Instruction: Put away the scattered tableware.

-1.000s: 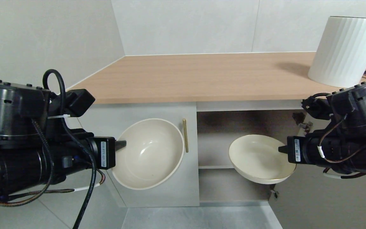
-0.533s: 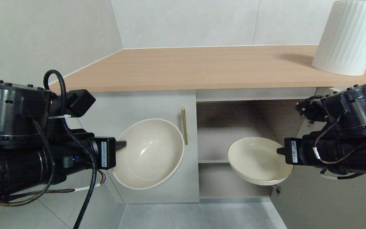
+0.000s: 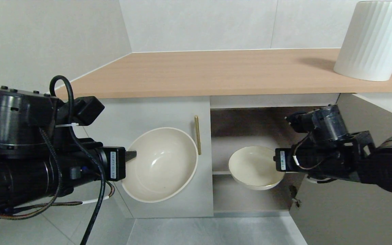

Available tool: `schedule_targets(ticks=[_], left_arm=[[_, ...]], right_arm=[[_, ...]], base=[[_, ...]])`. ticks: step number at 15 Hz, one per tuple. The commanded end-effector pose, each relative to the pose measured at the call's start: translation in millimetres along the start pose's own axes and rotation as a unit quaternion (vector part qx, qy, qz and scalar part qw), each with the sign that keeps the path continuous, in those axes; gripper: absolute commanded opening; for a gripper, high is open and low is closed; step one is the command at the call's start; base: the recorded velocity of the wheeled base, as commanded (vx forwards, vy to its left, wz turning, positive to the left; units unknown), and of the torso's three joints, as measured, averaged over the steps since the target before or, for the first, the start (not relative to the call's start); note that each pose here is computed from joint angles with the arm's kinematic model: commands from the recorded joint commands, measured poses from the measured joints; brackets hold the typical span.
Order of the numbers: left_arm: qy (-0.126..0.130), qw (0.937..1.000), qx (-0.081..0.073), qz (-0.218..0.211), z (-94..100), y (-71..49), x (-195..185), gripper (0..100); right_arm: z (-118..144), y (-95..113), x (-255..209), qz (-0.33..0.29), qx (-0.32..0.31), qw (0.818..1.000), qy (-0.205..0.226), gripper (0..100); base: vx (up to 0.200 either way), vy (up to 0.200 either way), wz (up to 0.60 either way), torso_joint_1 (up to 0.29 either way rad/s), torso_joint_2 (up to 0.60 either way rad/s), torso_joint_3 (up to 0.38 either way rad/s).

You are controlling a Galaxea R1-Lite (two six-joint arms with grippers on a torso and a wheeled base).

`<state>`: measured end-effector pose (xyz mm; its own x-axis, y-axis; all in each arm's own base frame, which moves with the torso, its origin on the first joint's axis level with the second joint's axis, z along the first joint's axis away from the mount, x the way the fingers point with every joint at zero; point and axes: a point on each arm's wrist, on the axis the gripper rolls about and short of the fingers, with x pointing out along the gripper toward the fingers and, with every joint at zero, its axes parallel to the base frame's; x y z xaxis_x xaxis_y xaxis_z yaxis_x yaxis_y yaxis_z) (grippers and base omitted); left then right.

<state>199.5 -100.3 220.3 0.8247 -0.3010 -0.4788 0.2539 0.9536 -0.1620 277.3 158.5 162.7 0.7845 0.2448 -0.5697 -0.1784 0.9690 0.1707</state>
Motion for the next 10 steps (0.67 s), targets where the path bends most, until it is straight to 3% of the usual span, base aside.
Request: schedule_targets(ticks=[1, 10], left_arm=[[0.004, 1.0, 0.0, 0.001, -0.7, 0.0, 2.4, 0], [0.016, 0.9999, 0.001, 0.004, -3.2, -0.3, 10.1, 0]], right_arm=[[-18.5, 1.8, 50.5, -0.013, -0.01, 0.999, 0.032, 0], [-27.6, -1.8, 127.7, -0.04, 0.001, 0.998, 0.058, 0]], base=[[0.0, 0.0, 0.0, 0.0, 0.0, 0.0], [0.0, 0.0, 0.0, 0.0, 0.0, 0.0]])
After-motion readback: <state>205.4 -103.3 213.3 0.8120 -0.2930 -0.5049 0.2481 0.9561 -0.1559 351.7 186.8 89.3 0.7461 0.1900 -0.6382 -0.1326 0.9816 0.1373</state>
